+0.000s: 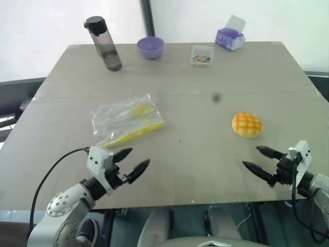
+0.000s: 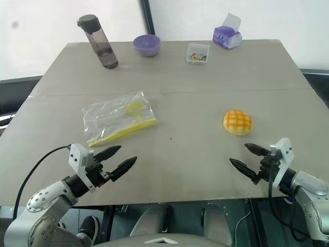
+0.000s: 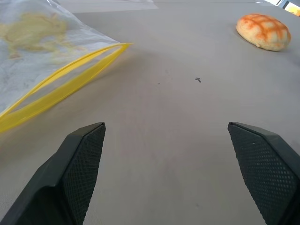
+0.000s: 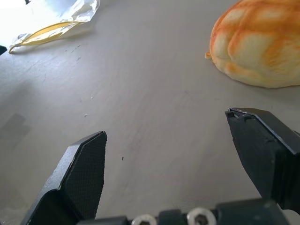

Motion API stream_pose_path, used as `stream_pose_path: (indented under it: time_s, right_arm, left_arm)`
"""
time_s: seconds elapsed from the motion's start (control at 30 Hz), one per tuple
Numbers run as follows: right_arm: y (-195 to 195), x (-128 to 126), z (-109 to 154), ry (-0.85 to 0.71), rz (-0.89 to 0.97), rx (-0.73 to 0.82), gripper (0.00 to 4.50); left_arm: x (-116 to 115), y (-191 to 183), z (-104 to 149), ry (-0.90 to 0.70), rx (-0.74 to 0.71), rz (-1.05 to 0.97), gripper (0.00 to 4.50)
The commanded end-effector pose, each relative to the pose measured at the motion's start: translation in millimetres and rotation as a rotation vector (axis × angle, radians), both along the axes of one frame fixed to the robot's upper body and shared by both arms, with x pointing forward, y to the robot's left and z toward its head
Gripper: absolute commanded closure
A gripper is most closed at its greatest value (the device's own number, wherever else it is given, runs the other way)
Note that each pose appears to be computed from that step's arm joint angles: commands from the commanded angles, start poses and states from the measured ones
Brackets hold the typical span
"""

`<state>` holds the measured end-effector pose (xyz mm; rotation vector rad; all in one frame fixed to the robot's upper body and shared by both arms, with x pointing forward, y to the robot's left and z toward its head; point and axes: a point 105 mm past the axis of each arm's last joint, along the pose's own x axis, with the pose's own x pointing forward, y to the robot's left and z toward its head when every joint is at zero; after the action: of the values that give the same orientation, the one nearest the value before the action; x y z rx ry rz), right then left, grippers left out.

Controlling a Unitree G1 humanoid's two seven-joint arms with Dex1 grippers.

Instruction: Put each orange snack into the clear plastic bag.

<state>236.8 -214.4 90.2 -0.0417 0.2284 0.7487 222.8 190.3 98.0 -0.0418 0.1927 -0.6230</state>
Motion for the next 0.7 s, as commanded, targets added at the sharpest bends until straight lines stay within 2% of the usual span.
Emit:
stream_pose_path:
  time_s: [0.03,0.2,0.4,0.57,0.7]
  right_arm:
    - [4.9,-0.5,8.8,-0.035,0.029,0.014,0.01]
    - [13.1,-1.1,12.2,-0.044,0.062,0.021,0.01]
    - [41.6,-6.8,38.8,-0.085,0.192,0.083,0.01]
    - [70.5,-14.9,68.8,-0.128,0.324,0.141,0.01]
    - [86.1,-12.0,89.6,-0.211,0.365,0.138,0.01]
  left_arm:
    - [2.9,1.0,9.3,-0.048,0.023,0.014,0.07]
    - [8.2,6.7,12.0,-0.018,-0.02,0.042,0.07]
    - [25.1,38.1,37.6,-0.033,-0.1,0.059,0.07]
    - [22.7,71.0,47.1,0.107,-0.199,0.006,0.07]
    - [18.9,102.0,40.3,0.212,-0.2,0.024,0.07]
